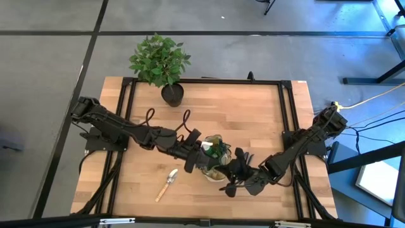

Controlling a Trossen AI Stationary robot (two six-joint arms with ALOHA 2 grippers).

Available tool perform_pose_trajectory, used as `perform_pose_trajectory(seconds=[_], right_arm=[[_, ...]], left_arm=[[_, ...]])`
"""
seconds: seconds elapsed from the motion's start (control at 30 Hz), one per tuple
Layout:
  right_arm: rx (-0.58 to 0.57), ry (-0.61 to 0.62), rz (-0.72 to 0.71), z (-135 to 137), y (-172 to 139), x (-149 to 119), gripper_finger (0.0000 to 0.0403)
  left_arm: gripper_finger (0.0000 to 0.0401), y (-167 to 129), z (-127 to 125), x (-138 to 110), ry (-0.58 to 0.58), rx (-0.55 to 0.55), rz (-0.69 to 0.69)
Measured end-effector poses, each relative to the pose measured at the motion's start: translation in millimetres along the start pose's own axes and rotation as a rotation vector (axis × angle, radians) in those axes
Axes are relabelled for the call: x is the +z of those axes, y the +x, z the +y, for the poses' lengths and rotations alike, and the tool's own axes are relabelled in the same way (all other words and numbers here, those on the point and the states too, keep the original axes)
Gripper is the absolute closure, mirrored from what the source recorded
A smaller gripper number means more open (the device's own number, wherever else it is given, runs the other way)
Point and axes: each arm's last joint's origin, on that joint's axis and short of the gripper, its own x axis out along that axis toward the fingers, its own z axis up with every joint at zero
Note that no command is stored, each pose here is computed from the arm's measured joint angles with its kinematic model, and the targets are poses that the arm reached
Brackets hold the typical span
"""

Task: Pick & Place Garden tools in Gardening bag
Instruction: Put the right brown trowel into the brown gardening bag

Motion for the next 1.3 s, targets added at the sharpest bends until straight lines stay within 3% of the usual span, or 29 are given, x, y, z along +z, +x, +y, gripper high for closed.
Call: perform_pose_trajectory(seconds=[0.6, 0.97, 1.3], right_arm=[[0.144, -0.051, 0.066, 4, 1, 1, 0.0403], [0.110, -0.117, 0.135, 0, 2, -8, 0.0403], [0.187, -0.174, 0.175, 2, 2, -9, 0.0390]], left_arm=[[0.0358, 0, -1, -2, -0.014, -0.006, 0.017], [0.0358, 0, 0, -2, -0.016, 0.006, 0.022], [0.0361, 0, 1, -2, -0.019, 0.007, 0.021]])
